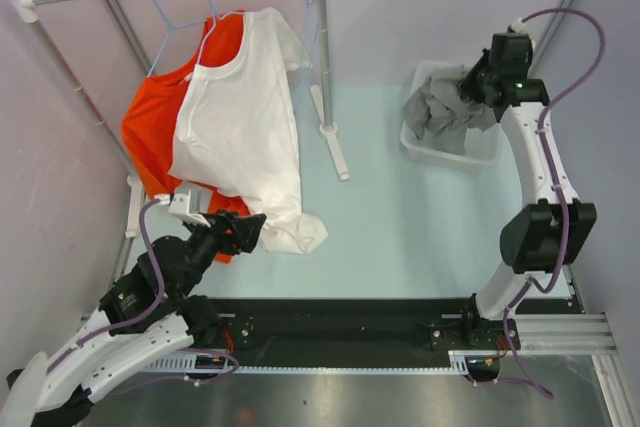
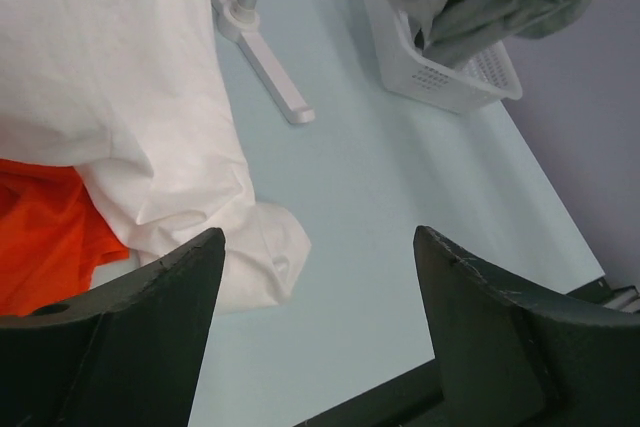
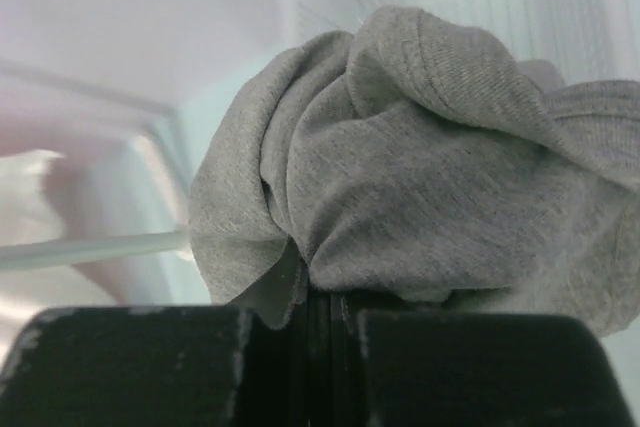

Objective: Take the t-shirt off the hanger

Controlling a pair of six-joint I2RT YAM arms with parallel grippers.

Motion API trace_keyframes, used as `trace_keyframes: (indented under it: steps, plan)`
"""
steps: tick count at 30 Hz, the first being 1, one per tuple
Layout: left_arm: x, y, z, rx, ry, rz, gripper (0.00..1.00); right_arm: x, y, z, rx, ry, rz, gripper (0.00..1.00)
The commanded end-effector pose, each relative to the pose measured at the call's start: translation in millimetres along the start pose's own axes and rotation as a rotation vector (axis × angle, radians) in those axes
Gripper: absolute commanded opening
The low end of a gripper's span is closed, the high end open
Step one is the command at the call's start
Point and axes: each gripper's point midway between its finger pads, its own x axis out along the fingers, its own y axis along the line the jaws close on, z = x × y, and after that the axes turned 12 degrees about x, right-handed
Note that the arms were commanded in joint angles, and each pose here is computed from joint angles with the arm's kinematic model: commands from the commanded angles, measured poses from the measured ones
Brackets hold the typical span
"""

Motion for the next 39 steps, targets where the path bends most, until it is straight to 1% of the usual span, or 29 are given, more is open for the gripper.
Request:
trace_keyframes:
  steps: [1, 2, 3, 4, 6, 8, 9, 10, 14, 15, 16, 17, 18, 19, 20, 21, 22, 23, 24, 25, 26, 29, 30, 31, 34, 36, 37, 38, 39]
  plan:
    - [-8.9, 19.1, 22.2, 0.056, -0.050, 0.092, 0.81, 53.2, -44.8, -50.3, -0.030, 0.133, -0.131, 0.21]
    - [-9.3, 19.4, 23.6, 0.063, -0.050, 0.094, 0.82, 57.2, -38.7, -59.3, -0.044, 0.172, -0.117, 0.32]
    - [-11.7, 19.5, 30.1, 0.062, -0.059, 0.097, 0.82, 65.3, -52.5, -78.8, -0.074, 0.241, -0.169, 0.44]
    - [-11.7, 19.7, 32.3, 0.067, -0.057, 0.103, 0.83, 64.7, -49.7, -82.3, -0.096, 0.253, -0.179, 0.61]
    - [-13.9, 17.2, 40.8, 0.067, -0.061, 0.098, 0.85, 54.7, -43.1, -75.3, -0.151, 0.233, -0.217, 0.75]
    - [-13.9, 11.3, 50.7, 0.087, -0.061, 0.081, 0.86, 38.1, -36.4, -57.0, -0.165, 0.191, -0.236, 0.80]
    - [-14.1, 8.5, 54.1, 0.094, -0.061, 0.070, 0.87, 30.5, -33.3, -50.5, -0.171, 0.176, -0.237, 0.86]
    - [-10.7, 6.0, 55.4, 0.107, -0.047, 0.071, 0.88, 15.1, -28.3, -37.7, -0.178, 0.140, -0.234, 0.87]
    - [-12.9, -3.8, 89.0, 0.139, -0.065, 0.065, 0.89, -40.5, -17.5, -27.0, -0.210, 0.083, -0.231, 0.91]
    - [-12.6, -5.0, 96.1, 0.142, -0.071, 0.070, 0.90, -48.4, -15.8, -52.2, -0.249, 0.126, -0.222, 0.92]
    - [-13.0, -4.2, 105.7, 0.146, -0.085, 0.087, 0.90, -57.9, -12.5, -62.9, -0.270, 0.138, -0.203, 0.93]
    - [-12.7, -8.2, 122.0, 0.152, -0.101, 0.091, 0.90, -78.2, -9.4, -90.5, -0.296, 0.174, -0.166, 0.93]
    - [-13.1, -8.9, 131.9, 0.154, -0.118, 0.100, 0.93, -87.9, -7.9, -104.8, -0.304, 0.191, -0.141, 0.93]
    - [-16.5, -14.2, 152.5, 0.164, -0.156, 0.088, 0.95, -112.0, 5.8, -102.5, -0.274, 0.149, -0.056, 0.93]
    - [-6.7, -19.5, 155.8, 0.192, -0.137, 0.092, 0.95, -120.5, 5.3, -120.2, -0.277, 0.168, -0.029, 0.93]
    - [-2.3, -22.4, 162.9, 0.205, -0.134, 0.097, 0.98, -124.5, -7.4, -159.4, -0.314, 0.233, -0.029, 0.94]
    - [-5.2, -31.9, 181.0, 0.230, -0.153, 0.059, 1.00, -143.4, 1.0, -163.0, -0.263, 0.214, 0.053, 0.96]
    - [13.4, -35.8, 179.5, 0.267, -0.109, 0.073, 1.00, -148.2, -2.4, -175.1, -0.250, 0.232, 0.069, 0.96]
    - [18.3, -36.4, 185.4, 0.279, -0.099, 0.080, 1.00, -152.6, -15.4, -202.6, -0.260, 0.287, 0.069, 0.97]
    - [16.4, -45.6, 200.8, 0.277, -0.110, 0.036, 1.00, -157.4, -14.9, -208.8, -0.242, 0.295, 0.089, 0.96]
    - [35.5, -37.5, 201.9, 0.289, -0.080, 0.077, 1.00, -167.7, -14.3, -210.8, -0.205, 0.297, 0.113, 0.97]
    - [49.1, -24.8, 230.7, 0.250, -0.108, 0.085, 1.00, -186.1, -15.1, -231.3, -0.190, 0.339, 0.151, 0.97]
    - [62.1, -18.9, 233.0, 0.232, -0.095, 0.097, 1.00, -191.1, -13.1, -235.0, -0.193, 0.348, 0.165, 0.97]
    - [60.7, -16.7, 251.8, 0.221, -0.142, 0.101, 1.00, -201.9, -8.8, -243.0, -0.206, 0.371, 0.193, 0.97]
    - [68.1, -4.0, 283.1, 0.208, -0.208, 0.107, 0.98, -221.0, -5.6, -249.2, -0.222, 0.379, 0.216, 0.99]
    - [76.7, 7.5, 291.1, 0.168, -0.187, 0.086, 0.96, -227.8, -6.1, -249.9, -0.218, 0.374, 0.217, 0.99]
    - [90.1, 17.1, 292.2, 0.137, -0.138, 0.087, 0.95, -230.4, -7.9, -251.8, -0.223, 0.381, 0.215, 0.99]
    - [92.8, 35.3, 295.4, 0.109, -0.123, 0.116, 0.90, -235.0, -6.6, -253.8, -0.222, 0.390, 0.224, 0.99]
    - [96.3, 30.0, 293.5, 0.083, -0.098, 0.054, 0.88, -237.4, -6.4, -252.7, -0.218, 0.389, 0.226, 0.99]
